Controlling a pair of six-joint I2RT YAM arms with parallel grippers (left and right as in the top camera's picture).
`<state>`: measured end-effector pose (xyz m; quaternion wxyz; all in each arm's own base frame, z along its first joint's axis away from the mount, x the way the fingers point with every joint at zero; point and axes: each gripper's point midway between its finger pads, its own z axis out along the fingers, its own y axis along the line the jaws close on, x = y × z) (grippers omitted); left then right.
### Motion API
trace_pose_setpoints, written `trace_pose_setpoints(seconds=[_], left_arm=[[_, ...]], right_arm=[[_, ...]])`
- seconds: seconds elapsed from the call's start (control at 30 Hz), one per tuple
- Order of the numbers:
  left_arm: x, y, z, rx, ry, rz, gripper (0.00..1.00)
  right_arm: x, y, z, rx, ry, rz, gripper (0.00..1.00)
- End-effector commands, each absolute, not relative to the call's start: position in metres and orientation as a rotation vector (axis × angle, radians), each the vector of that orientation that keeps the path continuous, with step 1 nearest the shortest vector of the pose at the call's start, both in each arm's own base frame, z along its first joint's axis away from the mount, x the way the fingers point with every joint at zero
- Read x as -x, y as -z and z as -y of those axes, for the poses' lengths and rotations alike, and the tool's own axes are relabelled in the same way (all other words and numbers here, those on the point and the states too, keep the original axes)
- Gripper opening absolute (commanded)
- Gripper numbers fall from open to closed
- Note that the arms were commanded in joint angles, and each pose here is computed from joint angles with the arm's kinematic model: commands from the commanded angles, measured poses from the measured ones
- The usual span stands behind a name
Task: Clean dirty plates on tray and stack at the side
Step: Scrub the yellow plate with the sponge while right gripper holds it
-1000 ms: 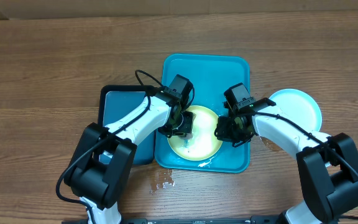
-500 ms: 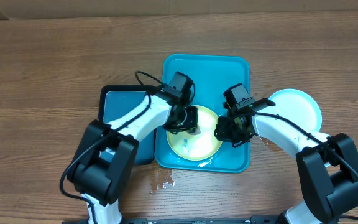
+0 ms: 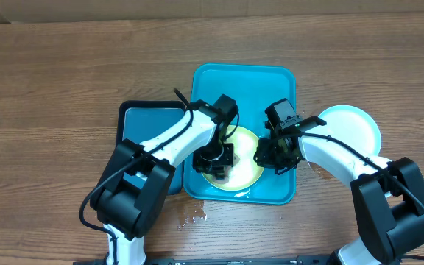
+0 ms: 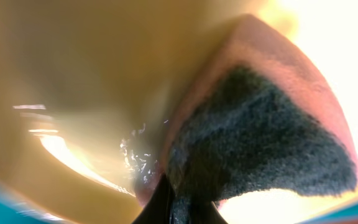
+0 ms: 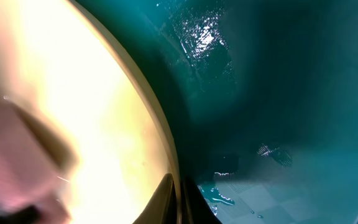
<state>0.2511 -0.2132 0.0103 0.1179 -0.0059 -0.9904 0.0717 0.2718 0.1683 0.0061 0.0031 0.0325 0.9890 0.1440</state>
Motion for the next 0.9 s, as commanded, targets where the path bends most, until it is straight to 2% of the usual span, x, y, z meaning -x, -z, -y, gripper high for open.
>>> trace_pose_setpoints(seconds=[0.0, 0.23, 0.3, 0.37, 0.5, 0.57, 0.63, 0.87], left_arm=[[-0.288, -0.003, 0.165, 0.05, 0.213, 3.067, 0.04], [-0.318, -0.012, 0.122, 0.056, 0.573, 3.166, 0.04], [-0.321, -0.008, 0.13, 0.026, 0.446, 3.172, 0.04], [-0.317, -0.003, 0.156, 0.001, 0.169, 3.147, 0.04], [-0.307, -0.008, 0.235, 0.026, -0.501, 3.003, 0.04], [-0.305, -0.015, 0.266, 0.069, -0.713, 2.939, 0.04], [-0.3, -0.014, 0.287, 0.099, -0.795, 2.906, 0.04], [-0.259, 0.005, 0.317, 0.23, -0.75, 2.816, 0.04]], right_arm=[[-0.271, -0.001, -0.167, -0.076, -0.429, -3.109, 0.04], [-0.271, -0.001, -0.167, -0.077, -0.429, -3.11, 0.04], [-0.271, -0.001, -0.167, -0.076, -0.429, -3.108, 0.04], [-0.272, -0.002, -0.167, -0.076, -0.431, -3.105, 0.04], [-0.272, -0.002, -0.167, -0.076, -0.431, -3.105, 0.04], [-0.272, -0.002, -0.167, -0.076, -0.431, -3.105, 0.04], [-0.272, -0.002, -0.167, -0.076, -0.431, -3.105, 0.04], [-0.272, -0.002, -0.167, -0.076, -0.431, -3.105, 0.04]])
